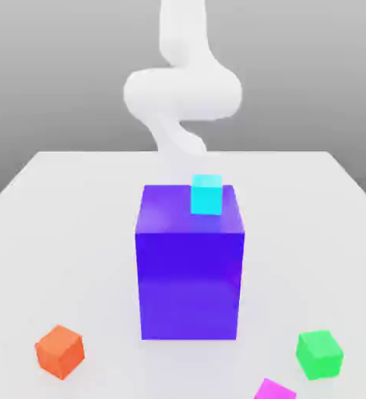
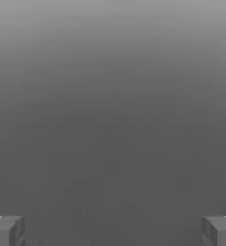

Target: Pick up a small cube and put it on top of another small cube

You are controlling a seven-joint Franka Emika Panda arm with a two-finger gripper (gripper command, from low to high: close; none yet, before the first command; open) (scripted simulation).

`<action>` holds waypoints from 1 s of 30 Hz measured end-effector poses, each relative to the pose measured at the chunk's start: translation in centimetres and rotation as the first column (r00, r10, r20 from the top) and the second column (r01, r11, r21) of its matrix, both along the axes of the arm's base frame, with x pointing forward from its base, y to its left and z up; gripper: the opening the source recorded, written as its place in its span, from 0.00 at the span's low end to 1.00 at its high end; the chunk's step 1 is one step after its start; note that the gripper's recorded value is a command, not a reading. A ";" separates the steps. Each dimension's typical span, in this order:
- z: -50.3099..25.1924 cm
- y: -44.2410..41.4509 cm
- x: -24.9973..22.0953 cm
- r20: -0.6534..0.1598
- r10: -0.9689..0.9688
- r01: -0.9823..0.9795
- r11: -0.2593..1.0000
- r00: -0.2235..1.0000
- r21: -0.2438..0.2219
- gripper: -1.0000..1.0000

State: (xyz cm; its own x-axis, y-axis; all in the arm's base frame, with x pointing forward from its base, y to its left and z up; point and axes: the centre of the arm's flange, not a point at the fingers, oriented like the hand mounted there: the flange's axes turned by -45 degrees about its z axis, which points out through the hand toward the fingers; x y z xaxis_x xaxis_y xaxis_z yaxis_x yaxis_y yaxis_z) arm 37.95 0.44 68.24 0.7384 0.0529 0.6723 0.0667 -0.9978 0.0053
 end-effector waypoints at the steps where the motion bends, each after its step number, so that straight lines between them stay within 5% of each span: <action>1: -1.3 0.3 1.4 -0.026 0.033 -0.033 0.999 0.999 -0.008 0.50; 15: -22.4 6.3 13.9 -0.355 0.398 -0.446 0.893 0.846 -0.061 0.50; 30: -48.3 11.9 14.8 -0.658 0.580 -0.795 0.606 0.479 -0.045 0.50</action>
State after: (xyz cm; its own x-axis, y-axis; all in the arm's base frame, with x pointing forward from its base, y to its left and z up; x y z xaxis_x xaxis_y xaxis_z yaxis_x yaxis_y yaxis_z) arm 52.73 12.36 19.97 0.5624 0.8267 0.0166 0.8267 -0.5626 0.0048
